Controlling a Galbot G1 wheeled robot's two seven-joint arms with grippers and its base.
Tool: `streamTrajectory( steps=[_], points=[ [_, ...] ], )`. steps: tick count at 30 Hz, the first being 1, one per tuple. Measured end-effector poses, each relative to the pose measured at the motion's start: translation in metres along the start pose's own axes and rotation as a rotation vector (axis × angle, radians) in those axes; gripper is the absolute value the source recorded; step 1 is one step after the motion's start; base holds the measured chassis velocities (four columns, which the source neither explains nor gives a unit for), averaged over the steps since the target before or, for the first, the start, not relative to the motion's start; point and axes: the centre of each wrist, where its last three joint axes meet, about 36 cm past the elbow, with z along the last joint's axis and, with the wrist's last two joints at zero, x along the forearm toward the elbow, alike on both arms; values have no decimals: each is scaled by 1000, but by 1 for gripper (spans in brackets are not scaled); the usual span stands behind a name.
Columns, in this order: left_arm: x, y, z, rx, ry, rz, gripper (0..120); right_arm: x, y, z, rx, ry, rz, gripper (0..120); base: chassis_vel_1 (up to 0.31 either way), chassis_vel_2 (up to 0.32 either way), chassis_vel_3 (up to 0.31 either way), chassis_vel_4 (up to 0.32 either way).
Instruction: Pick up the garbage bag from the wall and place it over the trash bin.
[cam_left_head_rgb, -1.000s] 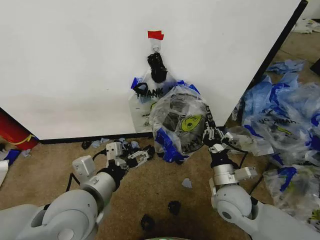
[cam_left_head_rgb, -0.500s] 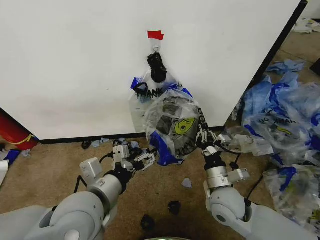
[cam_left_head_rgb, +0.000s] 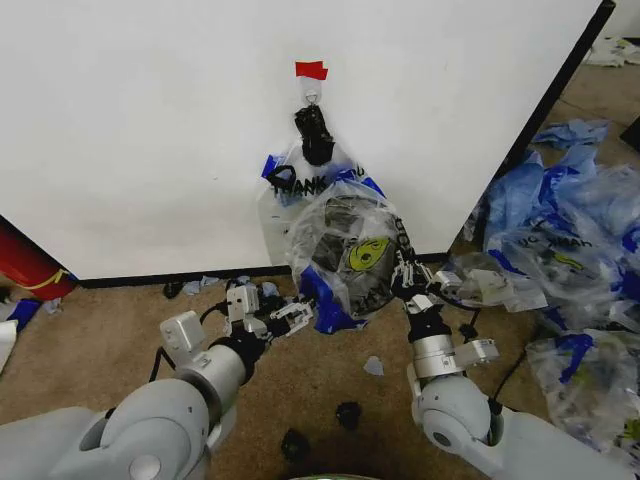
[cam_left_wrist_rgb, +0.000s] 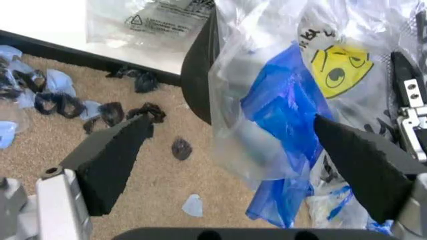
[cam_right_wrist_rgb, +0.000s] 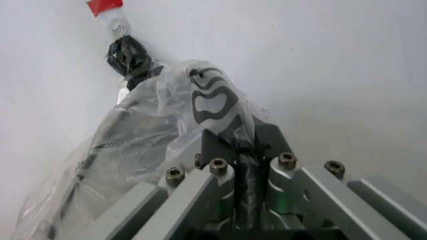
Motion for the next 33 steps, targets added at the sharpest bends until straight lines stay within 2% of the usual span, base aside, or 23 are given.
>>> streamTrajectory(
  steps=[17, 33],
  points=[
    [-4, -13, -1, 73, 40, 30, 97, -3, 9, 3, -3, 13, 17, 1, 0, 0, 0, 0],
    [-6, -19, 1, 97, 47, 57, 94, -3, 9, 5, -1, 16, 24, 1, 0, 0, 0, 0]
  ],
)
